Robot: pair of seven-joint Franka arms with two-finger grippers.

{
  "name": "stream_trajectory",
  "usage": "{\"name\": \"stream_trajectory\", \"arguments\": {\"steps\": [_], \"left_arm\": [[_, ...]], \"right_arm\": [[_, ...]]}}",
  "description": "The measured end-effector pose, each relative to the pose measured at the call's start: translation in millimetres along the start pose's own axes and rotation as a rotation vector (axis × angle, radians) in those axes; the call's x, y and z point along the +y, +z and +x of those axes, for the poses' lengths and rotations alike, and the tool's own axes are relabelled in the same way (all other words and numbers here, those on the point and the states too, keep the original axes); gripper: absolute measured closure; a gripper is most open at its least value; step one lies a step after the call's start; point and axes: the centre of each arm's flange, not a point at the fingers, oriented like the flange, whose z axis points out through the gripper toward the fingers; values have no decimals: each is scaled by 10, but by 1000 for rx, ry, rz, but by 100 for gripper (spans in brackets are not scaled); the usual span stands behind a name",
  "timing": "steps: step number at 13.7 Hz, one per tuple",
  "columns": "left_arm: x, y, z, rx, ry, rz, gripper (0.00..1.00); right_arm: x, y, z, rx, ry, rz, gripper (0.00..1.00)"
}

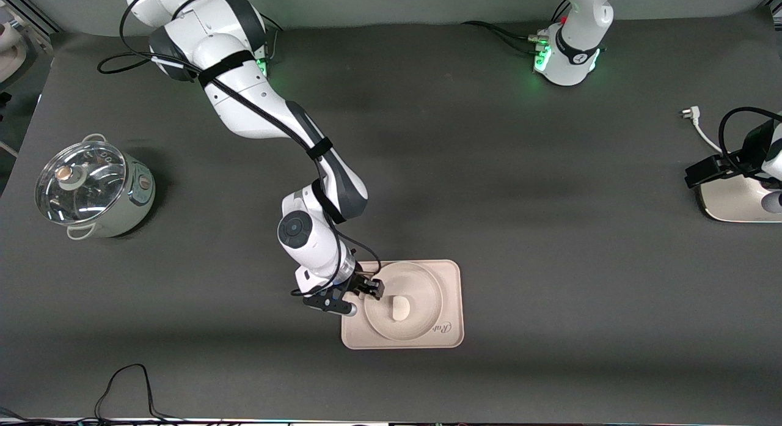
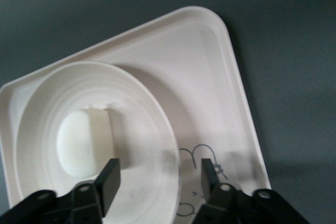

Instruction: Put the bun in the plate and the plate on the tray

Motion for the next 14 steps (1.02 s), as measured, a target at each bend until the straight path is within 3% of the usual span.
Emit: {"name": "stream_trajectory", "arguments": {"steps": [2, 3, 7, 11, 14], "left_arm": [[0, 2, 1, 0, 0, 0, 0], [0, 2, 1, 0, 0, 0, 0], [-2, 2, 2, 0, 0, 0, 0], [-3, 0, 2, 0, -1, 0, 0], [-5, 0, 3, 0, -1, 0, 0]], "right_arm": [[-125, -242, 17, -30, -8, -5, 5], [-210, -455, 34, -54, -13, -10, 0], [-365, -1717, 177, -143, -27, -53, 0], [100, -3275, 263, -209, -22, -133, 0], [535, -4188, 107, -214, -150, -183, 0]]}}
